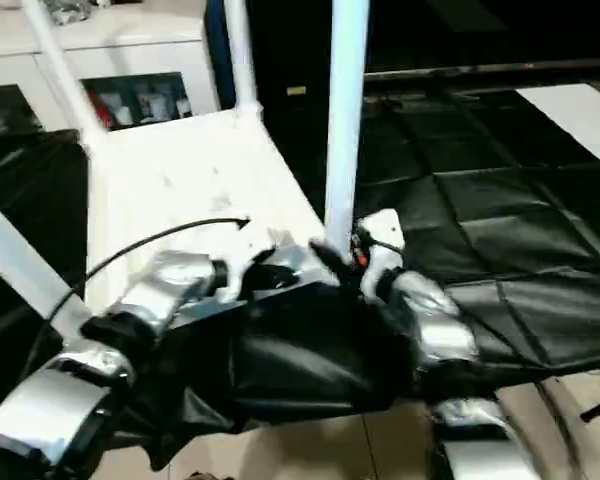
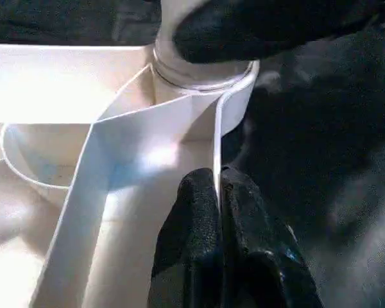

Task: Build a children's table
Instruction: Rotate leg to tighten

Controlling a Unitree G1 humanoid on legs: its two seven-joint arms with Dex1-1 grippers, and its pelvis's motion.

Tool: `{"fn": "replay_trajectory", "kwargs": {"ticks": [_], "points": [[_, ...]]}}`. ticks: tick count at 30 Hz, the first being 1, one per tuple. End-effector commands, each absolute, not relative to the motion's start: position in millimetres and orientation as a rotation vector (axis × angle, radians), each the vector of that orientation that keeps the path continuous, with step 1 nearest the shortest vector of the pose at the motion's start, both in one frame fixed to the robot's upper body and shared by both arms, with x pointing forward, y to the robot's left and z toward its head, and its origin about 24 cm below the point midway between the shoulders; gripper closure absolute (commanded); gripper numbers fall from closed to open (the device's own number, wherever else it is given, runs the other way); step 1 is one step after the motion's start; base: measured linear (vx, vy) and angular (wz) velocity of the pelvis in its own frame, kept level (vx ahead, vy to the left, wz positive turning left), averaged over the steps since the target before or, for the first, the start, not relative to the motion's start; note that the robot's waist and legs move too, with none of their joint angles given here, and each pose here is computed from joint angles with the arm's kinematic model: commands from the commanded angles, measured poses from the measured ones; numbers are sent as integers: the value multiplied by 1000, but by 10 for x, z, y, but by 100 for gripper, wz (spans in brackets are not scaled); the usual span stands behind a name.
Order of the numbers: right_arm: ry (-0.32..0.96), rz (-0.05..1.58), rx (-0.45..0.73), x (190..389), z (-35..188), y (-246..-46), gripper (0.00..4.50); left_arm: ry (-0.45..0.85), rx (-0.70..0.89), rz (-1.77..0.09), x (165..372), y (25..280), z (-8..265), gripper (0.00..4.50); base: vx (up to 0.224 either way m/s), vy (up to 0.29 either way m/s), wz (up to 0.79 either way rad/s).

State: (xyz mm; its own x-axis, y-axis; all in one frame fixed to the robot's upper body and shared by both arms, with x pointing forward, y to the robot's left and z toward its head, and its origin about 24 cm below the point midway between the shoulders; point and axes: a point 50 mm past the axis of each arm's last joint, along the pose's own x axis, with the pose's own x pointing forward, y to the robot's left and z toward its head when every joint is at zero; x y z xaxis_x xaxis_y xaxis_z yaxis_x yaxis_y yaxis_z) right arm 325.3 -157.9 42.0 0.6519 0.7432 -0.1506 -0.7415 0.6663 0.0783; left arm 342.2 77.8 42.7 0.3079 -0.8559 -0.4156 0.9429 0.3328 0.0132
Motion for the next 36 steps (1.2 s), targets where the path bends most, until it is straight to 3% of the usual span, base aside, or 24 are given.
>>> {"fn": "replay_trajectory", "kwargs": {"ticks": [1,13,18,25,30,33,36], "points": [[279,1181,1,3042,281,-1237,129,316,254,-1313,3380,702,505,450,0,0,0],[439,1387,-63,2939,348,-1600,144,470,245,-1586,3180,973,463,450,0,0,0],[439,1404,-36,2935,366,-1596,189,474,244,-1594,3170,1003,470,450,0,0,0],[422,1371,-13,2927,335,-1541,203,411,250,-1480,3251,959,516,450,0,0,0],[377,969,12,3123,157,-1419,222,338,262,-1208,3434,866,538,450,0,0,0],[375,916,20,3139,126,-1388,233,334,267,-1170,3456,848,534,450,0,0,0],[368,747,61,3185,45,-1290,240,318,260,-1047,3517,773,530,450,0,0,0]]}}
